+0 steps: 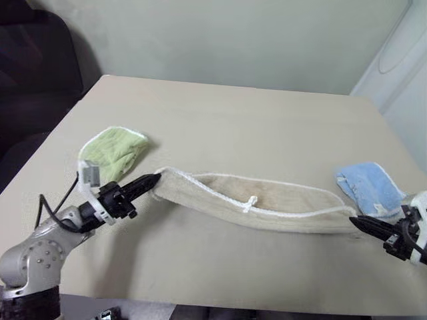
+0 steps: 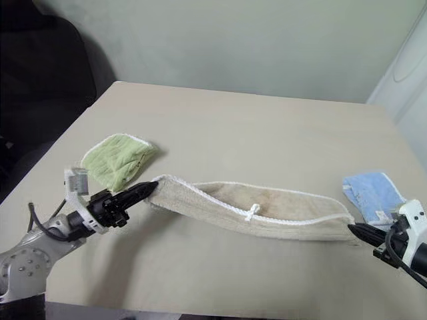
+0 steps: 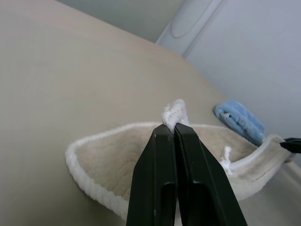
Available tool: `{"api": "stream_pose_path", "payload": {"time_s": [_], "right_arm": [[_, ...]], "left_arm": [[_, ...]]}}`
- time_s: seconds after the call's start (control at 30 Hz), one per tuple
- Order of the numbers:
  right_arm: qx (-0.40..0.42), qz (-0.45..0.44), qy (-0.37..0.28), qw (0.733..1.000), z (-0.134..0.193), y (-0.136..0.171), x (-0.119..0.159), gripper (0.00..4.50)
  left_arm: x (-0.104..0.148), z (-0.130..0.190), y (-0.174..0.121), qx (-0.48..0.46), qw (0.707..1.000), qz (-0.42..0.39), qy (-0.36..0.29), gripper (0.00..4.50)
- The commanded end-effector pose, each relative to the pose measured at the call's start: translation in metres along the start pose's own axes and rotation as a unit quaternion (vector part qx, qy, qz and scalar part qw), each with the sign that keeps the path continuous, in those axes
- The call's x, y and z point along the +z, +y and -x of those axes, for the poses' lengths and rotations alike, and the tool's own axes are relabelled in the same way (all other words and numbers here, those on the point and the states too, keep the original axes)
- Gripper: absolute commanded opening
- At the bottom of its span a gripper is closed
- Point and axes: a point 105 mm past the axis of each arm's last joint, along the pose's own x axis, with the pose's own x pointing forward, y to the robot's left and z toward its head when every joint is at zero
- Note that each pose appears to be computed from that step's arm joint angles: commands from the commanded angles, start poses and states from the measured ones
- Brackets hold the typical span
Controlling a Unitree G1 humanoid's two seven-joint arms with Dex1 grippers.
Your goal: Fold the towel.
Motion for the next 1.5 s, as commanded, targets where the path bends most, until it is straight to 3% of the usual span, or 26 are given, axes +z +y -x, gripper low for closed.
{"api": "stream_pose_path", "payload": {"time_s": [0.03,0.33,0.7,0.9,1.17,1.27,1.4,1.5], "right_arm": [[-0.010,0.020,-0.002,1.000,0.005,-0.005,0.008,0.04],[-0.095,0.038,0.003,0.995,-0.022,-0.044,0.009,0.04],[-0.132,0.076,-0.026,0.988,-0.039,-0.061,0.029,0.04],[-0.151,0.109,-0.067,0.980,-0.037,-0.066,0.060,0.04],[-0.221,0.179,-0.182,0.941,-0.024,-0.096,0.165,0.04],[-0.221,0.193,-0.205,0.934,-0.019,-0.097,0.187,0.04],[-0.200,0.205,-0.220,0.932,-0.013,-0.087,0.197,0.04],[-0.178,0.198,-0.203,0.942,-0.014,-0.080,0.179,0.04]], "left_arm": [[0.012,0.005,-0.002,0.006,1.000,-0.023,-0.010,0.00],[0.010,-0.030,0.054,0.116,0.992,-0.058,0.003,0.00],[-0.004,-0.062,0.060,0.090,0.993,-0.070,0.022,0.00],[0.035,-0.074,0.046,0.059,0.994,-0.076,-0.046,0.00],[0.154,-0.098,0.043,0.082,0.968,-0.112,-0.207,0.00],[0.176,-0.098,0.035,0.065,0.963,-0.123,-0.231,0.00],[0.182,-0.087,0.022,0.032,0.962,-0.150,-0.226,0.00],[0.160,-0.073,0.020,0.016,0.969,-0.153,-0.192,0.00]]}}
